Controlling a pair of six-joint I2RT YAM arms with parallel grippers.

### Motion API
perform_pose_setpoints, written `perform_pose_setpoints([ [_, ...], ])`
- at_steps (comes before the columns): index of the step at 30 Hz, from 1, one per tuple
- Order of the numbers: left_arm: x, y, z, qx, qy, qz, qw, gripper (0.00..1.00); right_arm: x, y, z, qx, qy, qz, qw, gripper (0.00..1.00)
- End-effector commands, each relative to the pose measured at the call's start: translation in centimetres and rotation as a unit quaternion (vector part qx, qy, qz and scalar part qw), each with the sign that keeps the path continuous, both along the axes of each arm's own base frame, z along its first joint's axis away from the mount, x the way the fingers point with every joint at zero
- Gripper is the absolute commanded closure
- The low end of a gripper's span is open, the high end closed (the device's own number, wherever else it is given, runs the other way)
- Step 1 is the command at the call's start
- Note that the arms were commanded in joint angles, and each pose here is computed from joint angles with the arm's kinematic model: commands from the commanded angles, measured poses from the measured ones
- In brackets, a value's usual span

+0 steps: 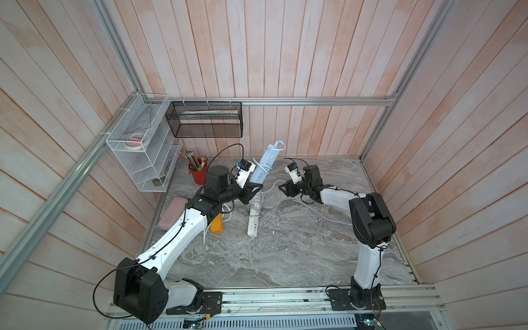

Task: Wrap the cord around the power strip
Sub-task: Wrap the power cord around the power strip.

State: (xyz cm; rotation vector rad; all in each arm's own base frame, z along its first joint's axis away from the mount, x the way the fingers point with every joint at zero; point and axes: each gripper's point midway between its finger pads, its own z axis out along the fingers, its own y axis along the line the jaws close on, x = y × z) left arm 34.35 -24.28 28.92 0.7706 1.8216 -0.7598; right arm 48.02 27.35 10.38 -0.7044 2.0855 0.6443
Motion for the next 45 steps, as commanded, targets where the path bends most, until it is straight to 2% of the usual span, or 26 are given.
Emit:
perform_pose_setpoints([
  [1, 0.8, 0.1, 3.5, -0.015, -0.044, 0.008, 0.999, 1.00, -0.5, 0.3, -3.0, -0.045, 0.022, 0.015, 0.999, 0.60],
  [3, 1.8, 1.3, 3.2, -0.006, -0.038, 0.034, 0.999, 1.00, -0.7, -0.6, -2.4, -0.060, 0.009, 0.003, 0.998, 0.82],
  [5, 3.8, 3.8, 2.8, -0.003, -0.023, 0.085, 0.996, 1.00, -1.6, -1.9, -1.1, -0.075, -0.015, -0.011, 0.997, 0.98],
  [9, 8.2, 9.9, 0.4, 0.049, 0.003, 0.202, 0.978, 1.00, -5.0, -4.7, 1.8, -0.112, -0.075, -0.026, 0.991, 1.00],
  [12, 10.9, 14.9, -2.2, 0.109, 0.022, 0.285, 0.952, 1.00, -8.4, -6.0, 4.3, -0.124, -0.127, -0.020, 0.984, 1.00],
  [15, 12.0, 16.9, -3.8, 0.166, 0.029, 0.310, 0.936, 1.00, -11.7, -6.6, 8.0, -0.125, -0.197, 0.001, 0.972, 1.00],
  [19, 13.2, 17.0, -4.6, 0.214, 0.028, 0.308, 0.926, 1.00, -14.8, -5.3, 16.4, -0.063, -0.282, 0.044, 0.956, 1.00],
  [22, 13.2, 13.5, -5.4, 0.278, 0.008, 0.250, 0.927, 1.00, -16.8, -2.9, 22.1, -0.011, -0.311, 0.108, 0.944, 1.00],
  [25, 11.5, 8.0, -6.8, 0.313, -0.009, 0.145, 0.939, 1.00, -17.2, -1.5, 25.6, 0.000, -0.335, 0.146, 0.931, 1.00],
  [27, 10.0, 5.2, -8.3, 0.328, -0.004, 0.084, 0.941, 1.00, -16.4, -1.2, 27.2, -0.001, -0.354, 0.148, 0.923, 1.00],
  [30, 6.2, 1.6, -11.1, 0.346, 0.021, -0.034, 0.937, 1.00, -14.9, -0.9, 29.4, 0.001, -0.374, 0.154, 0.914, 1.00],
  [32, 2.1, -1.1, -12.6, 0.354, 0.020, -0.138, 0.925, 1.00, -13.6, -1.0, 30.6, 0.011, -0.380, 0.155, 0.912, 1.00],
  [34, -0.4, -3.5, -12.1, 0.330, -0.001, -0.193, 0.924, 1.00, -12.2, -1.2, 31.0, 0.008, -0.383, 0.155, 0.911, 1.00],
  [37, -3.8, -6.5, -10.5, 0.274, -0.005, -0.265, 0.924, 1.00, -9.3, -1.9, 30.5, 0.010, -0.362, 0.152, 0.919, 1.00],
  [42, -9.0, -10.0, -7.8, 0.212, 0.002, -0.357, 0.910, 1.00, -4.9, -2.6, 26.8, 0.002, -0.307, 0.151, 0.940, 1.00],
  [45, -11.4, -10.8, -5.1, 0.150, -0.001, -0.396, 0.906, 1.00, -2.0, -3.9, 24.3, 0.007, -0.275, 0.121, 0.954, 1.00],
])
